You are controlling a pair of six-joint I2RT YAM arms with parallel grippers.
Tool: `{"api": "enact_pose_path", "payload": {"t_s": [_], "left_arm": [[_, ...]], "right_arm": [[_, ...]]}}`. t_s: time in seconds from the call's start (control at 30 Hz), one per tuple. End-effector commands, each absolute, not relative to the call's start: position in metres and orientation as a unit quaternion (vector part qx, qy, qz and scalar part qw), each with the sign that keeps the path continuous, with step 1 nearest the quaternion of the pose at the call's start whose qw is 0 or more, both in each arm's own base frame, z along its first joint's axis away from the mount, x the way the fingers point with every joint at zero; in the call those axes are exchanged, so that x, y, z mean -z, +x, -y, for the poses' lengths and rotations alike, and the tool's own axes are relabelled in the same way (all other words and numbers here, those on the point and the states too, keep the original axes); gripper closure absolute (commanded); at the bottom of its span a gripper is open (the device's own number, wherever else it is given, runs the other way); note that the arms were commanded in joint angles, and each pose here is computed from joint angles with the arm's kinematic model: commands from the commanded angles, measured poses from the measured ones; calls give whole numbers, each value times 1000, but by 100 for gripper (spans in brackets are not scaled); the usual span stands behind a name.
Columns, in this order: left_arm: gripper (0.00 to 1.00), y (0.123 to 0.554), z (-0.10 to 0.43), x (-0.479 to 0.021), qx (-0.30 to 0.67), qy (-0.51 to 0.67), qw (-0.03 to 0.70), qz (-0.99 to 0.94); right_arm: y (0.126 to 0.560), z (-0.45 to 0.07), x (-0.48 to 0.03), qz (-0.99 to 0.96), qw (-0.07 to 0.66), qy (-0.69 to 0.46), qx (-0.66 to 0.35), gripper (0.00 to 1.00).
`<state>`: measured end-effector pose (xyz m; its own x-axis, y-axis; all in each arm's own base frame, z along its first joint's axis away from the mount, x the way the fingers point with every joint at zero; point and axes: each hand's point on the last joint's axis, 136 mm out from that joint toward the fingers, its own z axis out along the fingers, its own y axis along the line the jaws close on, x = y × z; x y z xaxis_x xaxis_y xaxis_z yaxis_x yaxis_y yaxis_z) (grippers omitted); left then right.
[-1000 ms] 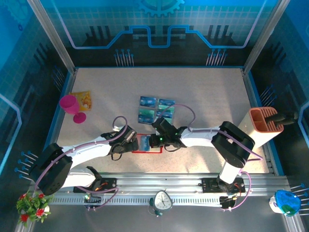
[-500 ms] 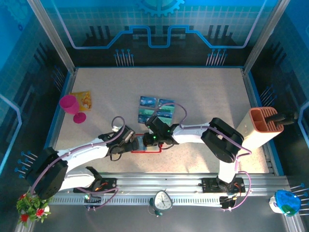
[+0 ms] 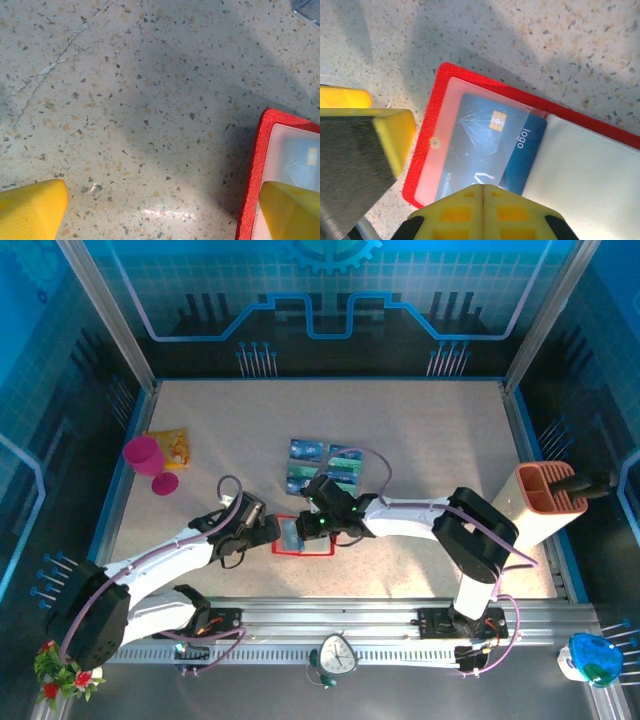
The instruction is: Put the credit cards into the card holder
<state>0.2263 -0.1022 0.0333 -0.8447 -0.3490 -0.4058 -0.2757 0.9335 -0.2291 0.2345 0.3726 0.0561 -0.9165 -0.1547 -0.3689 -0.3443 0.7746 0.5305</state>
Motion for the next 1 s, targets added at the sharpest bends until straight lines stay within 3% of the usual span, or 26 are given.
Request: {"api": "enact_pose_path", "payload": {"t_s": [0.0,0.97], "left_arm": [[1,220,102,-24,77,-154,208,-963],[1,213,105,-2,77,-167,174,-967]], "right_arm": [[228,-366,-54,-933,154,-152,-286,100],[209,-393,-11,-940,96,-165,-284,100]]}}
